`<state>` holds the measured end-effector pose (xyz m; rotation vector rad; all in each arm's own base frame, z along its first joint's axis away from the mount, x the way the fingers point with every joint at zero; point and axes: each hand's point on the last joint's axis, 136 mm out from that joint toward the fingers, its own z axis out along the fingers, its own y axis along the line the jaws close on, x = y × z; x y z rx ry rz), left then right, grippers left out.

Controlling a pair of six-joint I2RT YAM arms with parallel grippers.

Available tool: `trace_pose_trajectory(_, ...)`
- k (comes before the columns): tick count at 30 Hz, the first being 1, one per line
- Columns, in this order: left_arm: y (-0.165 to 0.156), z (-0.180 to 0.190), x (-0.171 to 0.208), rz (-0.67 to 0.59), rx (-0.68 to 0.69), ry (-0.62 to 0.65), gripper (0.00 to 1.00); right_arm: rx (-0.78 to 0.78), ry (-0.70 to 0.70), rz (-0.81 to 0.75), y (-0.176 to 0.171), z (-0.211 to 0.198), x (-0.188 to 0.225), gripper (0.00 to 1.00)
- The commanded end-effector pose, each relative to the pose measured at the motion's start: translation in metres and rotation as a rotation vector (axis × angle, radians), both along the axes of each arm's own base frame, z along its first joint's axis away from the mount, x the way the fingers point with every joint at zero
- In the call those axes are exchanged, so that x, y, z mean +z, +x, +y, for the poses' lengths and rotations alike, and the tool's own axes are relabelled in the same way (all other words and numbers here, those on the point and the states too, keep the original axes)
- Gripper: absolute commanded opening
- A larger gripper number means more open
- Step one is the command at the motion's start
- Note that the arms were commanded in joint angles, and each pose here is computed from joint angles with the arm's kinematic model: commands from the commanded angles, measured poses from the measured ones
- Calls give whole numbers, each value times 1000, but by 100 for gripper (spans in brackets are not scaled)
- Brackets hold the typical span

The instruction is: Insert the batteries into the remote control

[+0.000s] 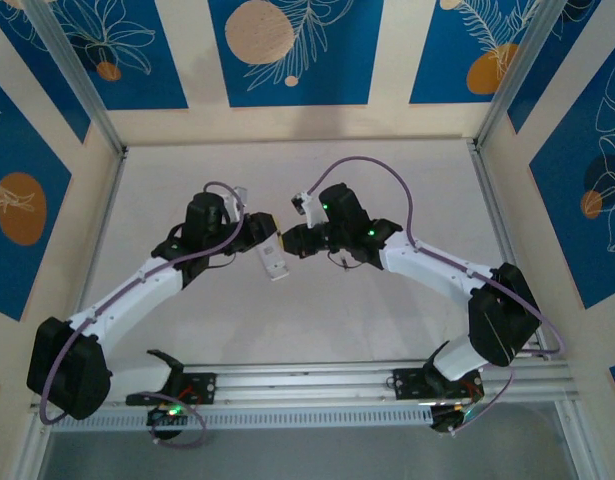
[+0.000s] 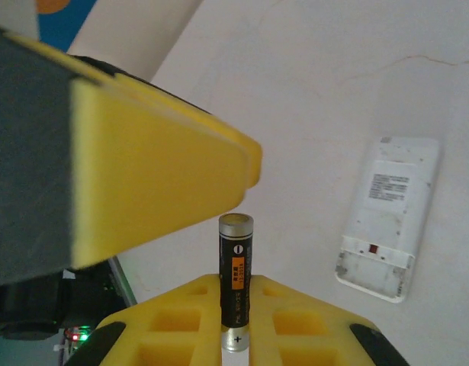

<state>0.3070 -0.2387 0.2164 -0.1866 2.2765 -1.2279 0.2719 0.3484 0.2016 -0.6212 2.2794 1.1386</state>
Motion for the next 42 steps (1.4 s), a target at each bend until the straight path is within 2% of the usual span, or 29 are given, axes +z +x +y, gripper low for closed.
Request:
trace_pose_trajectory(1,-1,-2,-4,53,20,-31,27,79,54,-26,-13,8,10,15)
trace_pose_trajectory(7,-6,-23,-1,66,-78,-128,20,53,35,-15,-8,6,5,14)
trace_pose_trajectory(11,-9,-26,-2,69,-96,-144,24,57,28,-5,-7,8,1,14)
trace_pose_trajectory(17,-14,-25,-4,68,-105,-139,24,48,30,-8,-5,7,2,14)
trace_pose_trajectory(27,-18,-23,-11,91,-105,-131,5,42,32,7,-6,7,-1,15)
trace_pose_trajectory(30,-14,-19,-10,109,-51,-144,0,36,38,0,-8,6,4,22)
trace_pose_trajectory(37,5,1,0,125,150,-182,0,-69,77,-48,-11,-15,26,46)
trace_pose_trajectory(40,10,6,3,141,224,-241,0,-157,137,-63,-9,-27,31,55)
trace_pose_trajectory(42,14,8,3,155,261,-289,0,-195,209,-62,-7,-29,36,56)
